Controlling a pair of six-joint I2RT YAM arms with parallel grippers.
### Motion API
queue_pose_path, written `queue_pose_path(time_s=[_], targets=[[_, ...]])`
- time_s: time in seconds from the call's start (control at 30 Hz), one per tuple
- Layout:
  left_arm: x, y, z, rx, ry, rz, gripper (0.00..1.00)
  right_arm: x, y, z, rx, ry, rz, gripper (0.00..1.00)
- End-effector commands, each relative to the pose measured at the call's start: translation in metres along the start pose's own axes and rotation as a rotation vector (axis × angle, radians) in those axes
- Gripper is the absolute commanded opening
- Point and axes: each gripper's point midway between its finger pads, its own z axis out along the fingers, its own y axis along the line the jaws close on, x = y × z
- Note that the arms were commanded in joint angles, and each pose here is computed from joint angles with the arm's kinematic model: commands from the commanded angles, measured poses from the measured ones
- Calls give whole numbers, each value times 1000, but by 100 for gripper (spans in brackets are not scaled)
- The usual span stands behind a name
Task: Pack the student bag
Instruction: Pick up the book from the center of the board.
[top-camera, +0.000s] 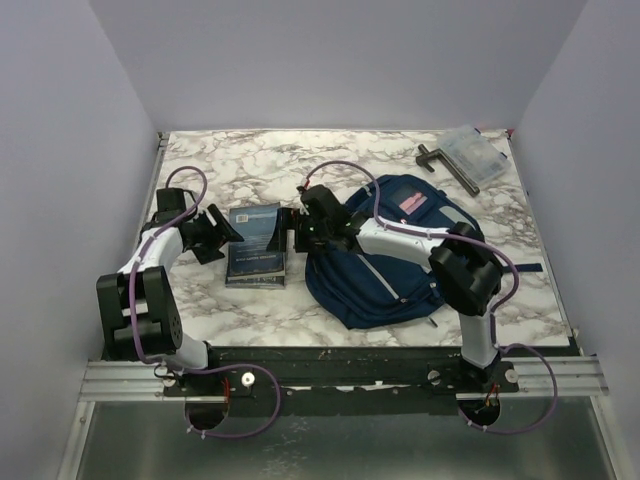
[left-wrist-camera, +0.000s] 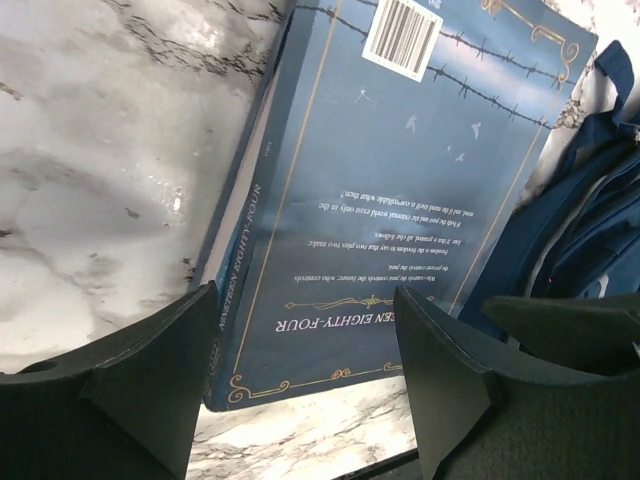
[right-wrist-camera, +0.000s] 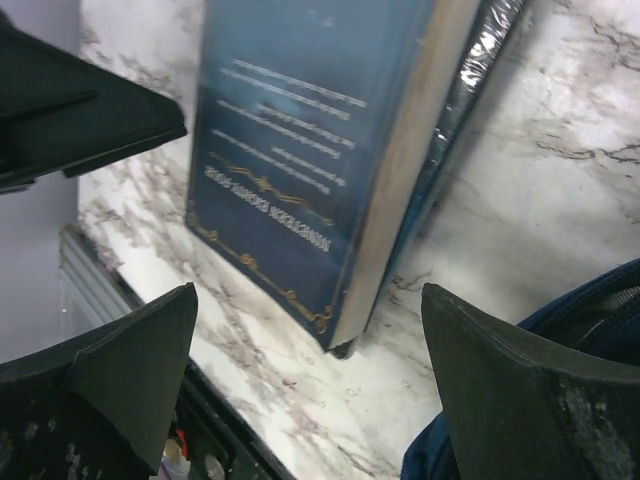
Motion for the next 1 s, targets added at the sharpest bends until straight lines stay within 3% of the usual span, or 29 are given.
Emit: queue_pose_path(time_s=[0.0,0.43,0.7,0.83,0.97], targets=[[7,-7,8,-7,29,47,72,5,-20,16,59,14,57,96],[45,-44,22,93,139,132,71,18,-45,37,90,78,105,95],[48,-41,25,87,154,116,71,17,-47,32,-106,143,154,88],[44,-39,24,73,137,115,72,8,-64,20,-44,129,122,93],[40,-37,22,62,119,111,72,11,-73,25,-38,218,77,93]])
